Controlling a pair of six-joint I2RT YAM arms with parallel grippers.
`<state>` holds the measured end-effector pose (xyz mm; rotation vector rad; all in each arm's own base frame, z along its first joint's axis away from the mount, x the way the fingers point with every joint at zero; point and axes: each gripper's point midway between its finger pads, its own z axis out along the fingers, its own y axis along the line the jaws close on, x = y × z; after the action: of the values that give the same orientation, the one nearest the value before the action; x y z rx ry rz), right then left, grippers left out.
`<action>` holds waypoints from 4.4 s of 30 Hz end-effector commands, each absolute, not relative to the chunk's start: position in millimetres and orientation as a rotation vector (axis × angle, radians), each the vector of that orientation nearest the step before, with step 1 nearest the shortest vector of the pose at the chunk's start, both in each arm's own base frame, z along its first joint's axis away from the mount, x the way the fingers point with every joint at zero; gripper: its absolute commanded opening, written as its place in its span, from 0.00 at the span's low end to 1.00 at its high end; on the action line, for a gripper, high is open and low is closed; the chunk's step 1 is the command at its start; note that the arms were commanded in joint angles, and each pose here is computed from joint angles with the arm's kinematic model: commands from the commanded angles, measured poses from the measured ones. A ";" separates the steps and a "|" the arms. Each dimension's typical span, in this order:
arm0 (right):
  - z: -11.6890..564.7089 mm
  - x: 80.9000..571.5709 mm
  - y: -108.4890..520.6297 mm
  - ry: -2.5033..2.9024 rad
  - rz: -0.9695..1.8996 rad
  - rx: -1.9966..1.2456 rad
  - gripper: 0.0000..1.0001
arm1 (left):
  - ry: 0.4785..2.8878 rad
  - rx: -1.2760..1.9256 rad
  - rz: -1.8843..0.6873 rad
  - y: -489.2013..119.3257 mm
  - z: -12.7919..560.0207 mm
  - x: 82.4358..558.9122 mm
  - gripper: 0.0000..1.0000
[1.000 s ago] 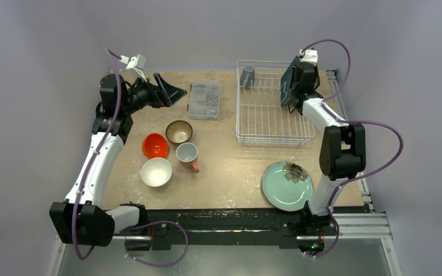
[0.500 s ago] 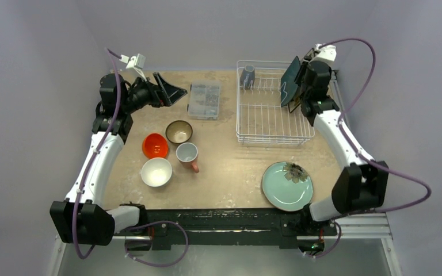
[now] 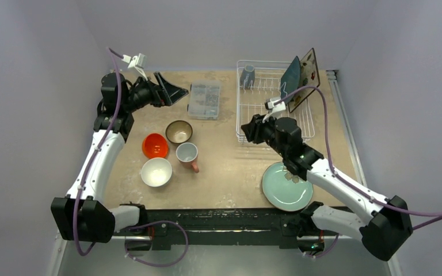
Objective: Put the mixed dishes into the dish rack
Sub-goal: Pick up the plate at the center of the board.
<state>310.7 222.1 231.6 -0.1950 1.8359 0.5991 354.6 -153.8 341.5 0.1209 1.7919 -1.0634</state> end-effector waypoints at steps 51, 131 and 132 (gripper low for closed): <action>277.6 221.9 51.6 1.505 0.360 0.349 0.99 | 2.402 -0.025 -1.206 -480.0 61.6 160.3 0.69; 210.7 198.5 304.4 1.898 1.363 -0.709 0.99 | 1.984 0.131 -1.017 -207.7 257.0 138.9 0.00; 207.6 192.8 306.9 1.904 1.397 -0.749 0.99 | 1.981 0.137 -1.022 -208.5 258.4 138.2 0.00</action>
<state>220.3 281.5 167.9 -0.4972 2.0766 1.1400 134.1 -195.1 194.1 0.1342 2.1769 -0.8567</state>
